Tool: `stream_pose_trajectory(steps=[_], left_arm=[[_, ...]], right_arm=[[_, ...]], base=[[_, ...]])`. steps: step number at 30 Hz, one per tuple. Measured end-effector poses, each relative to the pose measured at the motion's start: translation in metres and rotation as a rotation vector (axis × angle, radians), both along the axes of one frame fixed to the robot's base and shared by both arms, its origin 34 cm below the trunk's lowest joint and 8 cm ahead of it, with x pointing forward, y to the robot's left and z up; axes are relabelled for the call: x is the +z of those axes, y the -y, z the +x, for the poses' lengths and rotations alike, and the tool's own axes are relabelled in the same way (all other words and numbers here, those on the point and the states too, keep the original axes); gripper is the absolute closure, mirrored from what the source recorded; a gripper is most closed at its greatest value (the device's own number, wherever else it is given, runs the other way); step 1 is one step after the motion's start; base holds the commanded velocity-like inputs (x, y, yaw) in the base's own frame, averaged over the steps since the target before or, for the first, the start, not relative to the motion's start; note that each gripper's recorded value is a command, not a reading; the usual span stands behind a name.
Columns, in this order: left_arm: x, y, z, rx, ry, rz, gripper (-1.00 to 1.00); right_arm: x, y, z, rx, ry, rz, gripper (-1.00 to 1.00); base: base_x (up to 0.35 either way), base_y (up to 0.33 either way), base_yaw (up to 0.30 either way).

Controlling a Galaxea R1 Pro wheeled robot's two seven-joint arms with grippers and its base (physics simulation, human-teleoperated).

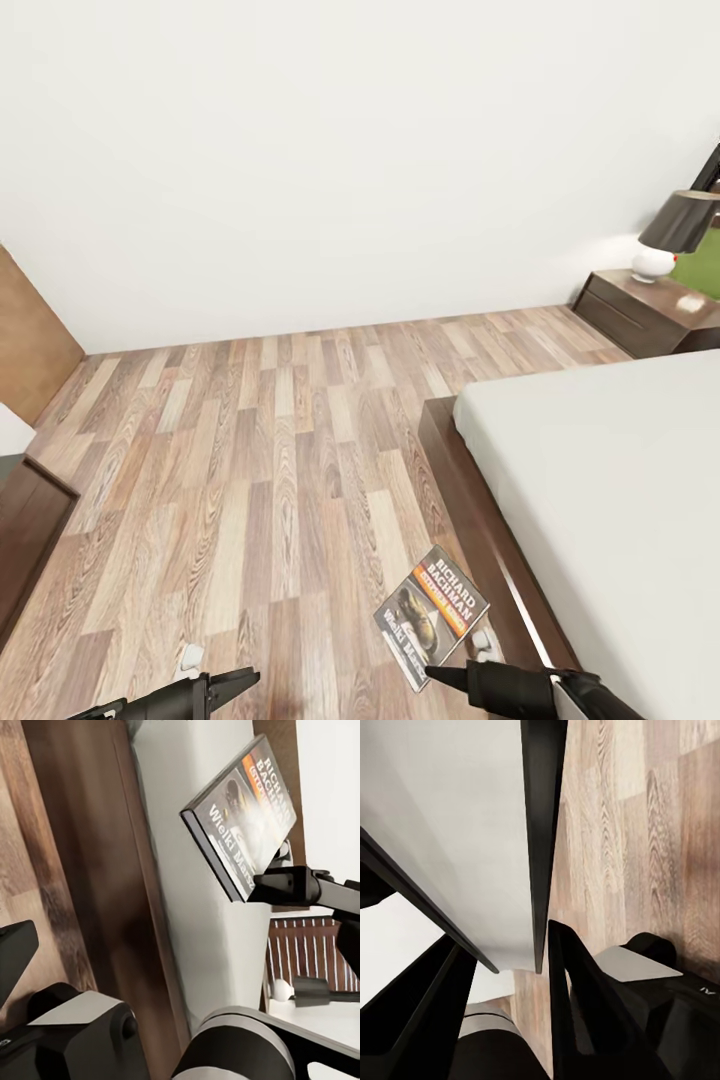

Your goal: In the bedroom, move the book from the bed onto either nightstand, and place the two sandals side by side next to the bed.

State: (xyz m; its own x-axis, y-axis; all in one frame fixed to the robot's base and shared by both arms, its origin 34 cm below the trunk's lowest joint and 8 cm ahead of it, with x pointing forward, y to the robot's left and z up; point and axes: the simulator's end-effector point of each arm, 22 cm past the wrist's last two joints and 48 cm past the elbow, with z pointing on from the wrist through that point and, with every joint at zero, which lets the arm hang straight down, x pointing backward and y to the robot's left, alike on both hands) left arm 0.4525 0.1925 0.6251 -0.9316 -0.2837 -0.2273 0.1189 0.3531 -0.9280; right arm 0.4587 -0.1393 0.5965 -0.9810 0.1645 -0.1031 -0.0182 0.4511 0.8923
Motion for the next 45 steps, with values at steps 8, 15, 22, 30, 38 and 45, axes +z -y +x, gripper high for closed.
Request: stream_pose_trajectory(steps=[8,15,22,30,38,45], left_arm=[[-0.003,-0.003,0.004,0.008,0.004,0.034,-1.0],[-0.006,-0.007,0.009,0.013,0.049,0.082,-1.0],[-0.007,-0.009,0.014,0.019,0.071,0.109,-1.0],[0.0,-0.007,0.021,0.029,0.089,0.099,-1.0],[0.004,-0.001,0.025,0.029,0.107,0.093,-1.0],[0.001,0.009,0.026,0.038,0.101,0.107,-1.0]], right_arm=[[0.004,0.012,0.009,0.001,0.089,-0.026,1.0],[0.007,0.016,0.013,0.001,0.106,-0.035,1.0],[0.01,0.016,0.016,0.0,0.117,-0.037,1.0],[0.012,0.018,0.015,-0.001,0.118,-0.041,1.0],[0.007,0.024,0.005,-0.018,0.081,-0.049,1.0],[0.01,0.024,0.006,-0.019,0.088,-0.049,1.0]], base=[[0.0,0.0,0.0],[0.0,0.0,0.0],[0.0,0.0,0.0],[0.0,0.0,0.0],[0.0,0.0,0.0],[0.0,0.0,0.0]])
